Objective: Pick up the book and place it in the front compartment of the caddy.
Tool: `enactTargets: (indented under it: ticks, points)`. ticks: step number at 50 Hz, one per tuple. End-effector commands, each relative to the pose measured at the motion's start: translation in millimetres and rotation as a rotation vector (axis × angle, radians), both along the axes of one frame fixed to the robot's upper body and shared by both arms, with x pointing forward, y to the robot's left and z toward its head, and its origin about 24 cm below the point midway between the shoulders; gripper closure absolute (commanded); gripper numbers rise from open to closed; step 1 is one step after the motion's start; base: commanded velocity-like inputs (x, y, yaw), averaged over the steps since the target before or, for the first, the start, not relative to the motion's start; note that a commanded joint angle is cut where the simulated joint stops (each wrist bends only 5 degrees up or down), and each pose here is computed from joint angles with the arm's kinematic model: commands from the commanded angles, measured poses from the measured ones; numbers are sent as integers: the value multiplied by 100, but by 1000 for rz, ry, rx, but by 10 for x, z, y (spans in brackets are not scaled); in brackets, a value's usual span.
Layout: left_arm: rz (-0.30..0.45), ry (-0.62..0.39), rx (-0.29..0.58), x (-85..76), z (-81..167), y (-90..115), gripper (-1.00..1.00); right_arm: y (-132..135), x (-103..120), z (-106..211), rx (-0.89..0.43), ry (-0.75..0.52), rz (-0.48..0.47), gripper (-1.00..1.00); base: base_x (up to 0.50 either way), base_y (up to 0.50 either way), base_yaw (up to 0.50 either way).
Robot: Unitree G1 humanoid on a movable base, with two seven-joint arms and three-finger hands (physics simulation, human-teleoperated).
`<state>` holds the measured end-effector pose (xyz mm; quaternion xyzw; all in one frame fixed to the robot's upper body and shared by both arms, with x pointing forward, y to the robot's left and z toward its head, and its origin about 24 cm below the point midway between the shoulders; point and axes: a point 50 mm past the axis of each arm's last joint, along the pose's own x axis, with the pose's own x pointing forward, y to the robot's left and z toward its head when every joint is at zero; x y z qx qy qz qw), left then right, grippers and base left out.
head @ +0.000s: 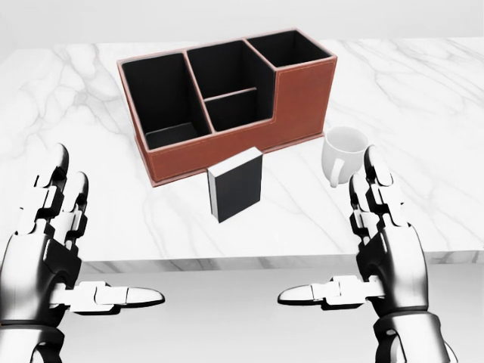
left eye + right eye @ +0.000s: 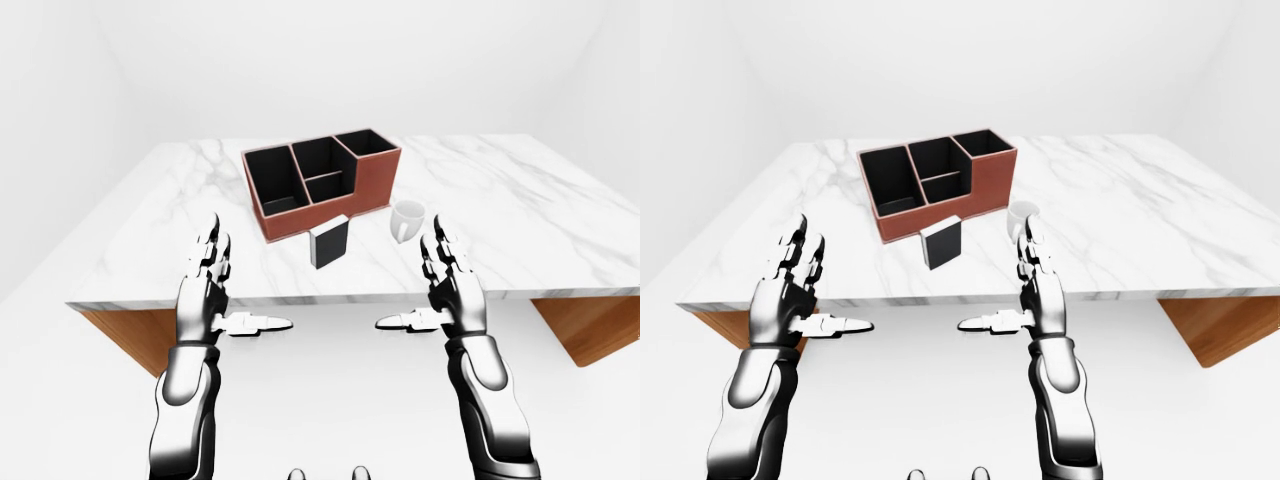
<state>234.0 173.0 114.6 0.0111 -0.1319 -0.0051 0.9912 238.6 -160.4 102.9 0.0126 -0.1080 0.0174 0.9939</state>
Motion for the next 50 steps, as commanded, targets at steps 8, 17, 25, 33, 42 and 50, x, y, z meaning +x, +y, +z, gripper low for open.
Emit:
enactTargets:
  ticks: [8,17,25,33,42,50]
  points:
    - [6,-19,-6,-5,43,12,-97,9,-6,-31,-21,14,-4,-100,50,0,0]
    - [7,-22,-6,-11,50,17,-97,25,-19,-6,-23,3,1,-100,15,0,0]
    - [8,-40,-6,-25,89,24,-97,20,-35,56,-24,-24,1,-100,0,0,0]
    - [12,-71,-6,-48,157,44,-97,20,-77,122,-19,-54,27,-100,12,0,0]
    - [14,-76,-6,-49,168,52,-97,8,-60,127,-18,-56,21,-100,50,0,0]
    - [16,-85,-6,-58,189,61,-97,14,-71,122,-22,-54,22,-100,50,0,0]
